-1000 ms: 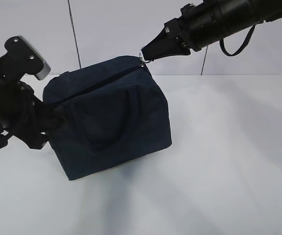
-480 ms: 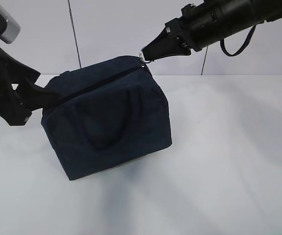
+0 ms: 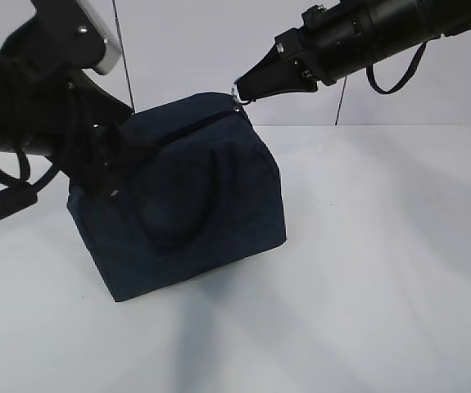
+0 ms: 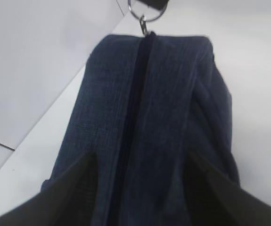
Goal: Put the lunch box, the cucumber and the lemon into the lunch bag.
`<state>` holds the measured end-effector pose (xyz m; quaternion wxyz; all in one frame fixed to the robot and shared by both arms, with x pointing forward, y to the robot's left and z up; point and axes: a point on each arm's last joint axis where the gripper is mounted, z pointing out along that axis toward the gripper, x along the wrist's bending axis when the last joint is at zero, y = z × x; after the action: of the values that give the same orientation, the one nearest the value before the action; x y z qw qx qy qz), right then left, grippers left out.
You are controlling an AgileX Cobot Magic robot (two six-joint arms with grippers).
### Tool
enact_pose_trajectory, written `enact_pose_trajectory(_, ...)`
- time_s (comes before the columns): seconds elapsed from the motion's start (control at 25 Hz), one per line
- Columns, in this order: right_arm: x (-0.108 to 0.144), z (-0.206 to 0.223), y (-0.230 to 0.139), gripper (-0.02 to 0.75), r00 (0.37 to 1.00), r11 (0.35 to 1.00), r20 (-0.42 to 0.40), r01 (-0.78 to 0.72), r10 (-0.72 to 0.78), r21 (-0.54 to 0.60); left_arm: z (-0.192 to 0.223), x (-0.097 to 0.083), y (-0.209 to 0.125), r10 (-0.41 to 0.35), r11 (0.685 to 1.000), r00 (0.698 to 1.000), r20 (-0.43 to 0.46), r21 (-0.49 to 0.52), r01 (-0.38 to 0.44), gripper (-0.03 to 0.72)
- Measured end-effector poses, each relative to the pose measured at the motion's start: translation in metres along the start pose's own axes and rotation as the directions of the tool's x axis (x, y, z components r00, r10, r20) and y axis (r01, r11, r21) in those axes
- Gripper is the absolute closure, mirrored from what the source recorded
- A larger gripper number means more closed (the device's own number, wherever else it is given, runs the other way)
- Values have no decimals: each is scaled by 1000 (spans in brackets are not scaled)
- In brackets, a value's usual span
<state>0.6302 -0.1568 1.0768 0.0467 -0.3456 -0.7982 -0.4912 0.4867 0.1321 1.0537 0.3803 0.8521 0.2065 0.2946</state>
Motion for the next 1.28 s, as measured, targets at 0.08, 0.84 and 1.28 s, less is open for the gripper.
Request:
enact_pose_trajectory(0.08,0,0,0,730,1000,1000,-1,0,0,1,11,2,0,17,1000,1000,5,18,-17,284)
enact_pose_trajectory(0.84,1,0,0,730,1000,1000,-7,0,0,1,47,-12,4,155,987,987,48,45,-157,620)
enact_pose_trajectory(1.28,2,-9,9,730,988,987,45,144,-147,65,47,-12,4,173,983,984,53,48,-175,686)
